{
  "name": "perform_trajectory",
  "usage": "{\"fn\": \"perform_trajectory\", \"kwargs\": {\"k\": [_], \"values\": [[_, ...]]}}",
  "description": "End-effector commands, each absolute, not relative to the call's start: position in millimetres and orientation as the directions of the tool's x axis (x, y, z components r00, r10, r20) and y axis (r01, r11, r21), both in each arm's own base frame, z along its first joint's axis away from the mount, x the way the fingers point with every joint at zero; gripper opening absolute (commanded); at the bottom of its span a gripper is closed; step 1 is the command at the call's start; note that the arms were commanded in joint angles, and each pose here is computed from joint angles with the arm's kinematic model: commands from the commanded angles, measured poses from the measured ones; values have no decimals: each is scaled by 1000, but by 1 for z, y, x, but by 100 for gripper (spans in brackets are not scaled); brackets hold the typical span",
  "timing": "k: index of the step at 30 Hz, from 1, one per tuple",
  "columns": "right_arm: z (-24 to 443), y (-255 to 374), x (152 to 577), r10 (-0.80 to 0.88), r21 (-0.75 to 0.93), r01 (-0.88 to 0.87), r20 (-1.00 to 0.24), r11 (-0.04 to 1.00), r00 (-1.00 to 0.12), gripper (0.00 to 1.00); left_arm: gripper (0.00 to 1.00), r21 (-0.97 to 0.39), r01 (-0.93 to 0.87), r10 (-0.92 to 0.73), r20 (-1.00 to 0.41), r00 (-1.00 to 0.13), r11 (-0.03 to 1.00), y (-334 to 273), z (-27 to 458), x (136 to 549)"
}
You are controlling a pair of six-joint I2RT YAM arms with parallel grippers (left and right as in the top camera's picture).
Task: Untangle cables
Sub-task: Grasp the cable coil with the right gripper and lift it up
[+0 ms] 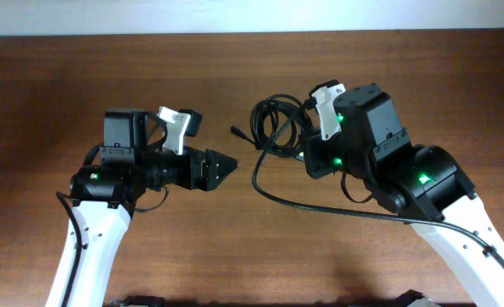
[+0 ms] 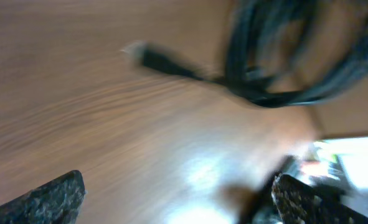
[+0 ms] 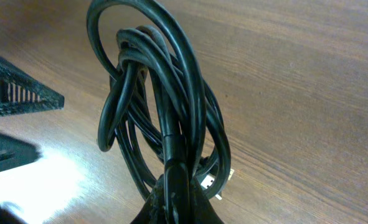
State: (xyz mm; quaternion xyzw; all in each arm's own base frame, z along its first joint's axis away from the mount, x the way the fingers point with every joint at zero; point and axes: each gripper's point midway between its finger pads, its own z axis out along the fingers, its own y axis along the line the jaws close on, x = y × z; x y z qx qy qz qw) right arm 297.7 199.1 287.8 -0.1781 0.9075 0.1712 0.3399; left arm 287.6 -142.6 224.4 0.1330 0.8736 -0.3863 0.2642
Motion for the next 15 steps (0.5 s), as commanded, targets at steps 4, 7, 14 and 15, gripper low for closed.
{"fn": "perform_trajectory", "kwargs": {"k": [4, 7, 14, 15], "values": [[301, 211, 284, -287, 194, -560, -699, 806, -655, 4, 99, -680, 549, 25, -617, -786, 487, -164, 260, 280], [302, 219, 278, -293, 231, -591, -696, 773, -655, 4, 99, -634, 587, 22, -670, -742, 503, -163, 265, 291], [307, 232, 265, -298, 303, -638, -691, 708, -658, 4, 86, -502, 597, 67, -728, -682, 626, -148, 252, 309], [309, 235, 263, -300, 313, -652, -696, 691, -653, 4, 84, -502, 597, 67, -728, -682, 626, -148, 252, 309]]}}
